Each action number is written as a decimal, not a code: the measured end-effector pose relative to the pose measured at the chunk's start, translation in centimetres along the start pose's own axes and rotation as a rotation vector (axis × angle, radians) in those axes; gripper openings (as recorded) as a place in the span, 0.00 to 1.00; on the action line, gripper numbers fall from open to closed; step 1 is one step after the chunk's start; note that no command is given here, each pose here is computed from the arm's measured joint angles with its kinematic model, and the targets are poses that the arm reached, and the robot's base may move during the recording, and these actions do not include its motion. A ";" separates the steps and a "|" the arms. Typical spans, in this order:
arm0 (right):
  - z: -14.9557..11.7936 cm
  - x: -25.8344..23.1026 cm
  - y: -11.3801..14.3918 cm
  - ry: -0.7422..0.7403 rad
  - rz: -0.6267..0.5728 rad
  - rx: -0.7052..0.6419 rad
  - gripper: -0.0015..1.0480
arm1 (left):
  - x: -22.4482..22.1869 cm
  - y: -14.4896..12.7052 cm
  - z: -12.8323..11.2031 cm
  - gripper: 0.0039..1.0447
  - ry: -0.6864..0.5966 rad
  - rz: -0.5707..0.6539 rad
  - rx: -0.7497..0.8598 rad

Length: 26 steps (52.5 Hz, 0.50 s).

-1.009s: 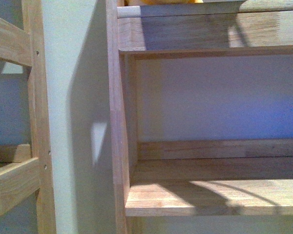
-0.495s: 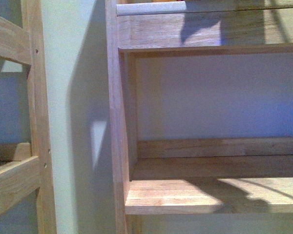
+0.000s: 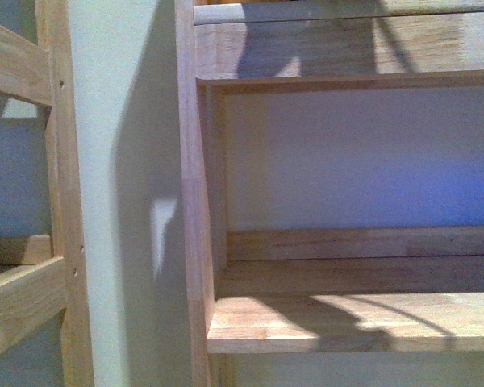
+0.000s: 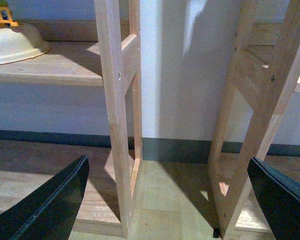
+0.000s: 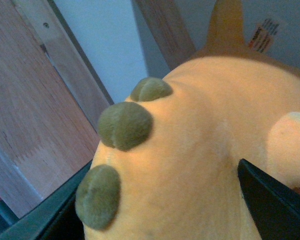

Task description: Put away toys

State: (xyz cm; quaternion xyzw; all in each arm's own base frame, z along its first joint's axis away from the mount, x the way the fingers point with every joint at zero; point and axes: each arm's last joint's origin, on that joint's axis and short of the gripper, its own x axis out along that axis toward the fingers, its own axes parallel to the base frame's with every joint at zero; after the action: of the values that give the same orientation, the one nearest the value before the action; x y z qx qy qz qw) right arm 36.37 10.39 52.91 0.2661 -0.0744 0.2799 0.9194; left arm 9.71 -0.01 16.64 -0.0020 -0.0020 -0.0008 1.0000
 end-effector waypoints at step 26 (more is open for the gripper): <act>4.0 -6.0 -0.3 -0.126 -0.003 -0.046 0.93 | 0.0 0.0 0.0 0.94 0.000 0.000 0.000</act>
State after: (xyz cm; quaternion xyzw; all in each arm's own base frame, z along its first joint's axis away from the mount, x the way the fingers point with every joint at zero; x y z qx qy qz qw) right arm 31.60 5.23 54.49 0.2620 -0.1380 0.2597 0.9192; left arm 9.71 -0.01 16.64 -0.0022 -0.0020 -0.0008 1.0000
